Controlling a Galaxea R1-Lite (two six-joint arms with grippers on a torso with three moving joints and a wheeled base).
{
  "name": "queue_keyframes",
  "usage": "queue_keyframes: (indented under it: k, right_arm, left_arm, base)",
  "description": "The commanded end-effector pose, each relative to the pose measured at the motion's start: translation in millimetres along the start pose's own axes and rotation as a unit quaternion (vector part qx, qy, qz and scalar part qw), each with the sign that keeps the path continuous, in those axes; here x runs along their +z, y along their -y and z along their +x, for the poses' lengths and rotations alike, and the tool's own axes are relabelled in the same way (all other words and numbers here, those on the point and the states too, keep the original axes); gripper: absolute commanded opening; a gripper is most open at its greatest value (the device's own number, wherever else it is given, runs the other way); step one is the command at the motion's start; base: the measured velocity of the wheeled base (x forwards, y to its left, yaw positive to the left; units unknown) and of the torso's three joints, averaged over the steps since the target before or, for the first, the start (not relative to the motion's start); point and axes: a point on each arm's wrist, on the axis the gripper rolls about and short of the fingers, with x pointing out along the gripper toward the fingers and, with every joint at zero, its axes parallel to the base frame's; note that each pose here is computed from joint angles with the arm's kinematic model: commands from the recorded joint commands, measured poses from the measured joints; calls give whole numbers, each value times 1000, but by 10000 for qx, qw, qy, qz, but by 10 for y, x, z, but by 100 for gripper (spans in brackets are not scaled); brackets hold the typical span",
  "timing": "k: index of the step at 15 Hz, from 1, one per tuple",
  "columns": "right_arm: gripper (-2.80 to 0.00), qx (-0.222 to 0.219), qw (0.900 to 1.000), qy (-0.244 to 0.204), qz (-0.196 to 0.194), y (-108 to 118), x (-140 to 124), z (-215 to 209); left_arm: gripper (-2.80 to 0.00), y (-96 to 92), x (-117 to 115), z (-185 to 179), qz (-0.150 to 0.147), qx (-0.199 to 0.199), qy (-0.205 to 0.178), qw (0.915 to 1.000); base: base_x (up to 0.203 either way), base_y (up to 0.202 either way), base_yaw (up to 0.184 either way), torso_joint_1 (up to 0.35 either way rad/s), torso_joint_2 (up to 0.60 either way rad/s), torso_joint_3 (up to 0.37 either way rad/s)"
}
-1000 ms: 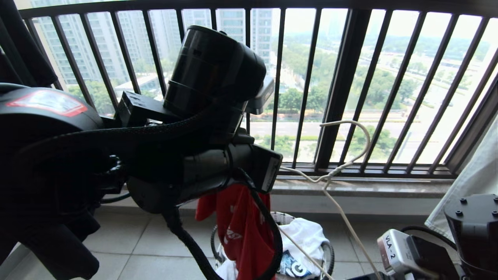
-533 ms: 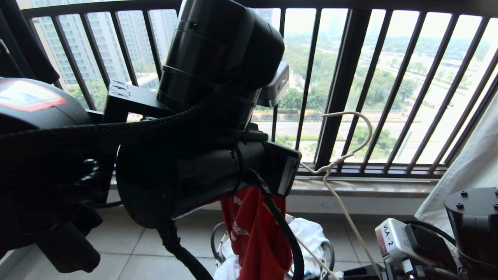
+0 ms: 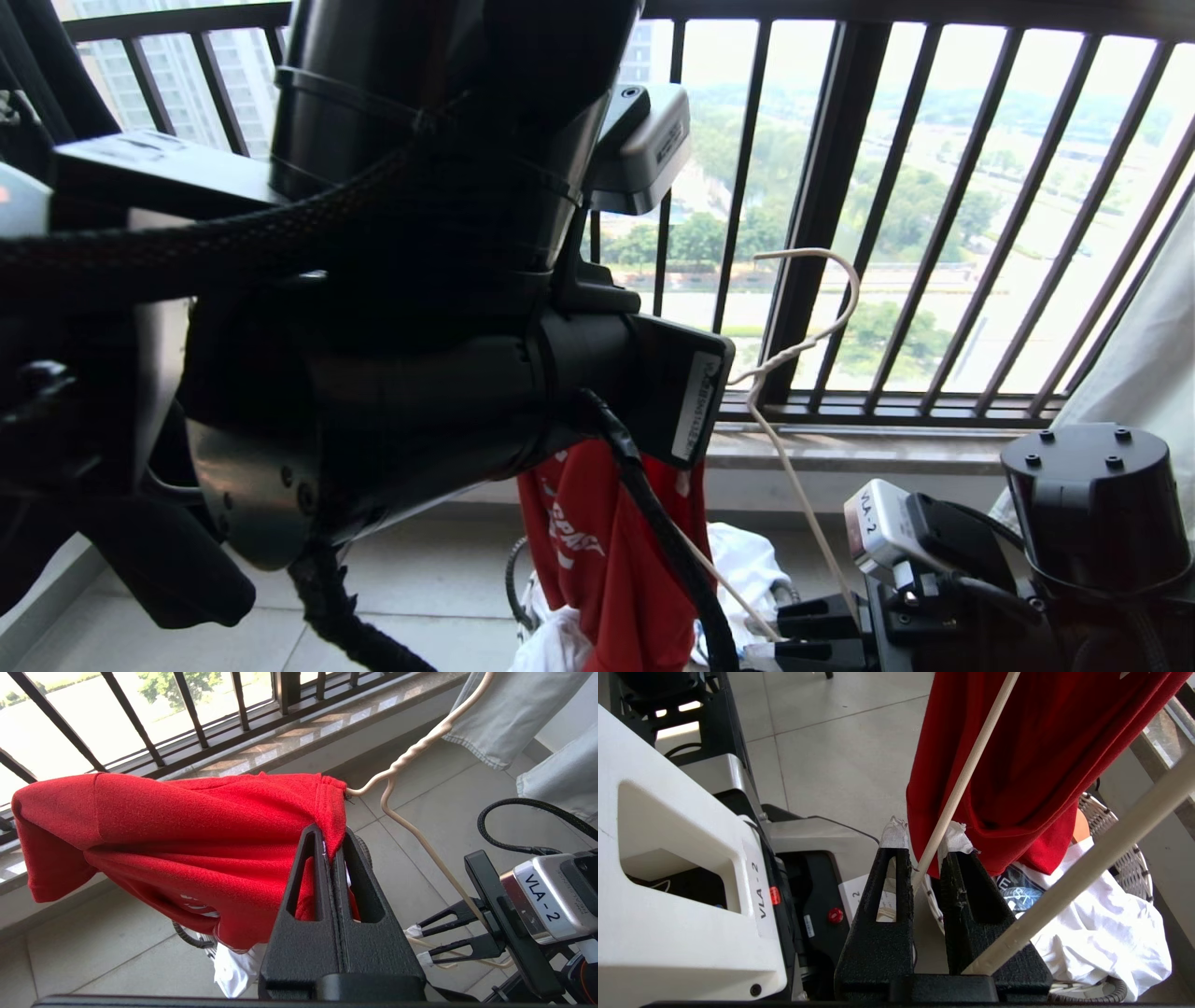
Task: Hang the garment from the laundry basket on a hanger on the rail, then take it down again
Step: Hang the clothes on the clothes rack
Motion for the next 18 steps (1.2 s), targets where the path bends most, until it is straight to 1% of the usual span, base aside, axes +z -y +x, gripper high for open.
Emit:
queue_keyframes:
  k: [1,3,5,6,9,11,14,15,18]
  right_arm:
    - [-280,-36,10000,-41,43,38,-21,15]
    - [-280,-35,10000,-47,39,37,-25,15]
    - [-280,-55,10000,16,6,48,15,12]
    - [-280,-74,10000,57,-8,61,43,13]
    - [-280,-95,9999,126,-56,100,110,42]
    - [-280,-45,10000,48,-36,115,89,96]
    - [-280,-23,10000,49,-42,112,87,100]
    - [-280,21,10000,43,-52,93,84,105]
    - [-280,99,9998,126,-75,70,104,78]
  left_arm:
    - [-280,7,26,-94,-59,-18,85,9999]
    - [-280,1,36,-134,-180,-6,116,9998]
    - [-280,85,-29,-149,-104,-150,20,9998]
    - [-280,95,-31,-152,-91,-180,16,9998]
    - [-280,132,-78,-84,-35,-176,-86,9998]
    - [-280,139,-83,-61,-6,-168,-95,9998]
    - [-280,203,-147,73,126,-163,-235,9995]
    - [-280,219,-145,112,242,-154,-237,9993]
    - [-280,232,-65,100,228,-300,-136,9992]
  base:
    - [0,0,0,0,0,0]
    - [0,0,0,0,0,0]
    - [0,0,0,0,0,0]
    - [0,0,0,0,0,0]
    - [0,0,0,0,0,0]
    - [0,0,0,0,0,0]
    - [0,0,0,0,0,0]
    - [0,0,0,0,0,0]
    - [0,0,0,0,0,0]
